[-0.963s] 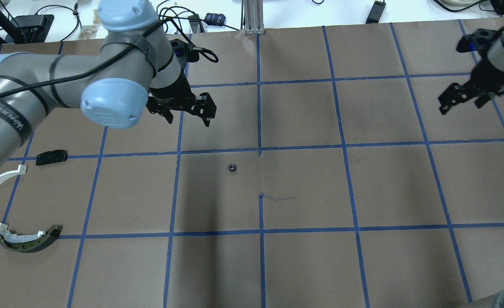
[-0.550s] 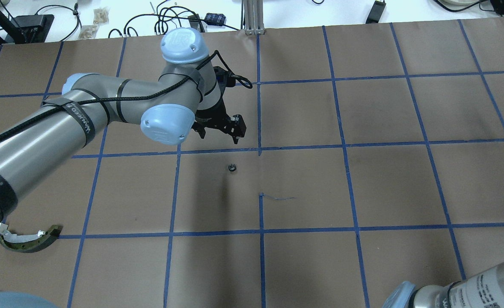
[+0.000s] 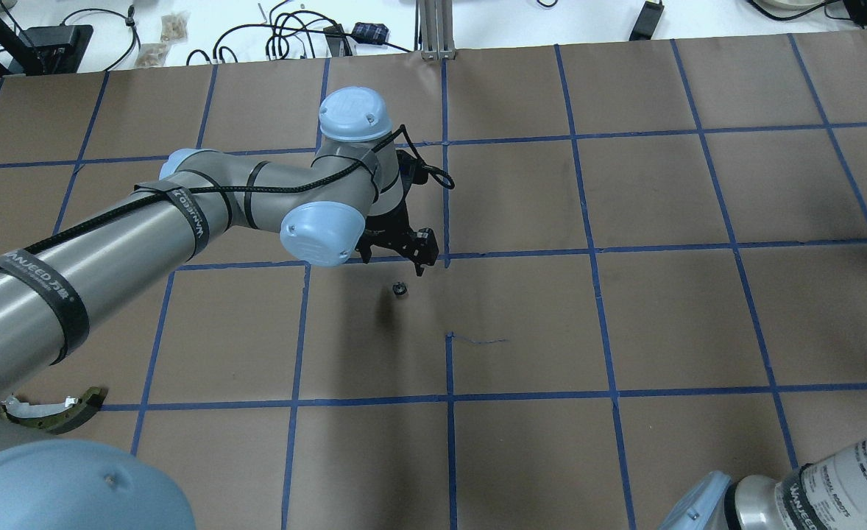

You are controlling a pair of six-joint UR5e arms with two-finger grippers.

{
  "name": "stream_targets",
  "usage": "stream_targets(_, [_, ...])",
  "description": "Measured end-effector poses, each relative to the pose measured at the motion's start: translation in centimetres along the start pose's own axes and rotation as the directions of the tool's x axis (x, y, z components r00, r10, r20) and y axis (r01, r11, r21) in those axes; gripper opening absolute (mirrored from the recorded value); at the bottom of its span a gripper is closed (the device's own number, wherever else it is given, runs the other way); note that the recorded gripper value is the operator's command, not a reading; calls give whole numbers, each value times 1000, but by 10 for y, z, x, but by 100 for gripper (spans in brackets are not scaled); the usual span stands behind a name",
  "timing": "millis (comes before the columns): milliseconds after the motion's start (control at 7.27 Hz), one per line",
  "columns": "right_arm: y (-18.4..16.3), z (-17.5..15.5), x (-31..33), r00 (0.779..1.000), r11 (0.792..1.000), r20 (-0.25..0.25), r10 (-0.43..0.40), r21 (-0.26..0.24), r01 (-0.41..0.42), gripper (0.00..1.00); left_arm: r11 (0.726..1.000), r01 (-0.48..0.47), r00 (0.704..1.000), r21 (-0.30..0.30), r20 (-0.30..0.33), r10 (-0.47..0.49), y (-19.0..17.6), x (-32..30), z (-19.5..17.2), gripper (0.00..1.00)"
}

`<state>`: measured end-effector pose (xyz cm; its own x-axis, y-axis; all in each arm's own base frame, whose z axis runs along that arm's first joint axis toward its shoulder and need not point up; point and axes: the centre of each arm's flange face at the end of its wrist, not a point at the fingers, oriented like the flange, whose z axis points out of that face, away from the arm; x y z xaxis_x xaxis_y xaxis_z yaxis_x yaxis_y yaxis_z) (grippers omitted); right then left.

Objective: Place bearing gear from tray to pile

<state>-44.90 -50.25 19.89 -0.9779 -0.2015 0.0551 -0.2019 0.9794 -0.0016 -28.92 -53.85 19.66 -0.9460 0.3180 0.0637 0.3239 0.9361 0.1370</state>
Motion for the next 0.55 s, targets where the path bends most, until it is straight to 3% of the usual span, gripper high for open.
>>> stream_targets(275, [6, 9, 4, 1000, 1000, 7, 4, -21, -4, 74, 1000, -10, 1000, -25, -1, 9, 1, 0, 13, 93])
stream_targets(550, [9, 15, 5, 1000, 1000, 17, 0, -27, 0, 73, 999, -14, 1000, -40, -3, 14, 0, -1, 22, 79])
